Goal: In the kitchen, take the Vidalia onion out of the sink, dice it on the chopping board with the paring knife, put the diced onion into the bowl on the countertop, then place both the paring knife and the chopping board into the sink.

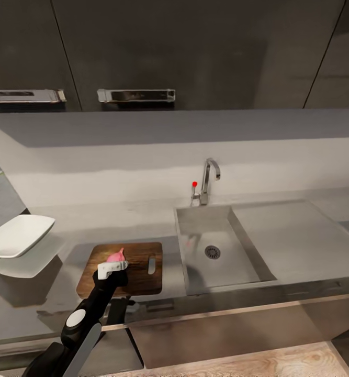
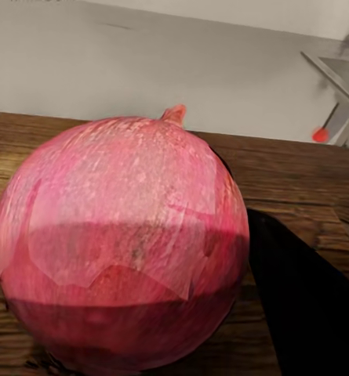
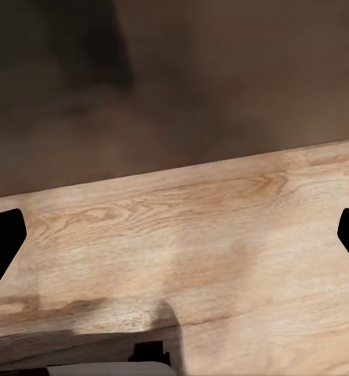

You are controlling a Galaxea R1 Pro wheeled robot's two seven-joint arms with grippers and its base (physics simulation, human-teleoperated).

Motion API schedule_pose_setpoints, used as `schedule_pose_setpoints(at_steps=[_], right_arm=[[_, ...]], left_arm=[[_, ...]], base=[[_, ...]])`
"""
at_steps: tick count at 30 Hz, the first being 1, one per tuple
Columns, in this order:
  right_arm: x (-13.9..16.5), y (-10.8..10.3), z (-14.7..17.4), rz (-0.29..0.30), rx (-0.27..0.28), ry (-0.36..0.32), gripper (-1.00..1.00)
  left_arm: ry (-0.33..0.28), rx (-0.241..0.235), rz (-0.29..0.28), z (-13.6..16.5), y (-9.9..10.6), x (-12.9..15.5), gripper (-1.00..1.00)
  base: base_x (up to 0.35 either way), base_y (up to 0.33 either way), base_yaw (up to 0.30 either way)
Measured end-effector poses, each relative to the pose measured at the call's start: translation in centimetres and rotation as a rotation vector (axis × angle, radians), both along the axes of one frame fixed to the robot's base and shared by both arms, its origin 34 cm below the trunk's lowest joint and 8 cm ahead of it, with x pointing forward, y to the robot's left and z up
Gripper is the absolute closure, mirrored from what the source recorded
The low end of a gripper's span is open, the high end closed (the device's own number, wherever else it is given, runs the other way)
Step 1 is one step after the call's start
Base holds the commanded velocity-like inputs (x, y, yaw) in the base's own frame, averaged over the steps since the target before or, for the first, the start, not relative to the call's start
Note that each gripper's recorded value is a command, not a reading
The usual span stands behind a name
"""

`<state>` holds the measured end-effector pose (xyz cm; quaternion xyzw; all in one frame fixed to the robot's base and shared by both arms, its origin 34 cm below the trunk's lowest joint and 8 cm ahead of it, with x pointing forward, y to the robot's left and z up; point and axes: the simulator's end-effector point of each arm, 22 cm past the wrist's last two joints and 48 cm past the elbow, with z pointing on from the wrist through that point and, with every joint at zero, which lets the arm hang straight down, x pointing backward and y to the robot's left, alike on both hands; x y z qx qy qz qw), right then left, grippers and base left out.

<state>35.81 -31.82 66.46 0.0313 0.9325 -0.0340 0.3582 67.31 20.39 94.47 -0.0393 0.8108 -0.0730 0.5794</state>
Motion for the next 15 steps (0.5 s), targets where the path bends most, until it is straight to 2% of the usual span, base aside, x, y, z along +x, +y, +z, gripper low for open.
schedule_pose_setpoints(at_steps=[15], right_arm=[[-0.43,0.01,-0.33,0.000,0.000,0.014,-1.00]], left_arm=[[-0.003,-0.007,-0.003,0.05,-0.16,0.13,1.00]], base=[[0.000,0.000,0.000]])
